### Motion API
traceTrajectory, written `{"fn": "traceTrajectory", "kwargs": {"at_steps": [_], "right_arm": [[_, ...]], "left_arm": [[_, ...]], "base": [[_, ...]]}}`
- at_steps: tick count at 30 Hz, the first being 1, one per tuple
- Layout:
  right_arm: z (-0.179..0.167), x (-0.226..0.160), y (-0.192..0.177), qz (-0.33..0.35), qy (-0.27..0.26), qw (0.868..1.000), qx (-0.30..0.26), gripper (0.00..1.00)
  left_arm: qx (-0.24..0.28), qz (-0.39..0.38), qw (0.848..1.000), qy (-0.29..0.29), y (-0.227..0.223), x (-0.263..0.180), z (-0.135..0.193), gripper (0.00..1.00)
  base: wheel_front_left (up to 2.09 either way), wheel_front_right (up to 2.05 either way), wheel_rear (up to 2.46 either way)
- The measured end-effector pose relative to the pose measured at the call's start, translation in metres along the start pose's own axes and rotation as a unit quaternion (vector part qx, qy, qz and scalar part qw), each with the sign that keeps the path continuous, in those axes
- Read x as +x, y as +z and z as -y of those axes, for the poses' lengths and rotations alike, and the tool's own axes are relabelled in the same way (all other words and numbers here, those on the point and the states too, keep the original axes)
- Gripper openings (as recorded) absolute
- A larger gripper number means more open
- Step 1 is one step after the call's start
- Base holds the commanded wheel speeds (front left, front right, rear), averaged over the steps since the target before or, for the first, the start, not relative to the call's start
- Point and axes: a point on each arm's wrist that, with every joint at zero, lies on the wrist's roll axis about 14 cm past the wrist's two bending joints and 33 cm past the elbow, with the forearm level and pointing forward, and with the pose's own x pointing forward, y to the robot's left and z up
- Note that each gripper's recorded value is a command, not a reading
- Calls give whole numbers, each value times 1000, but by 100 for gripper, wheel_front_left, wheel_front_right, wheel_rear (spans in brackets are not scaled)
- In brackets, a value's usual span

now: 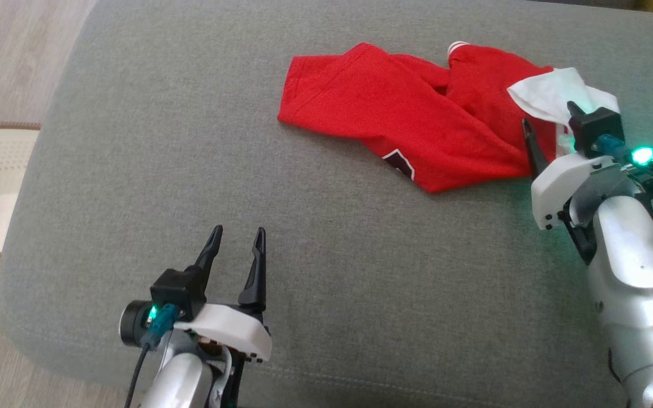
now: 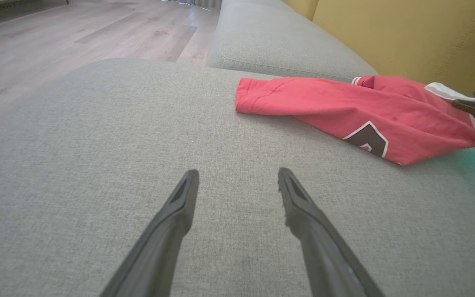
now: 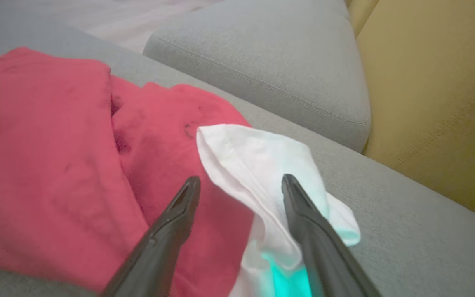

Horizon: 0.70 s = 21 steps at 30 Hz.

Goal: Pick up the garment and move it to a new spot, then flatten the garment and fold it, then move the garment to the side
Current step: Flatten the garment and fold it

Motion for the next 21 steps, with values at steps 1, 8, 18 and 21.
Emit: {"fn": "traceTrajectory", "kwargs": {"at_steps": [1,8,18,21], "right_arm": [[-1,2,-3,-6,2,1000,-5,100],[17,3,-13,-17,-22,1000,5,57],[49,-7,5,58,-86,989,108,0],[67,-21,9,94,-126,971,180,0]], "left_arm": [[1,-1,1000,4,-1,0,-1,100],[-1,-4,1000,6,-3,2,-1,100],[-2,-2,1000,-12,-2,8,10,100],[-1,4,1000,-19,2,9,14,100]], "base": [[0,0,0],[0,0,0],[0,0,0],[0,0,0]]}}
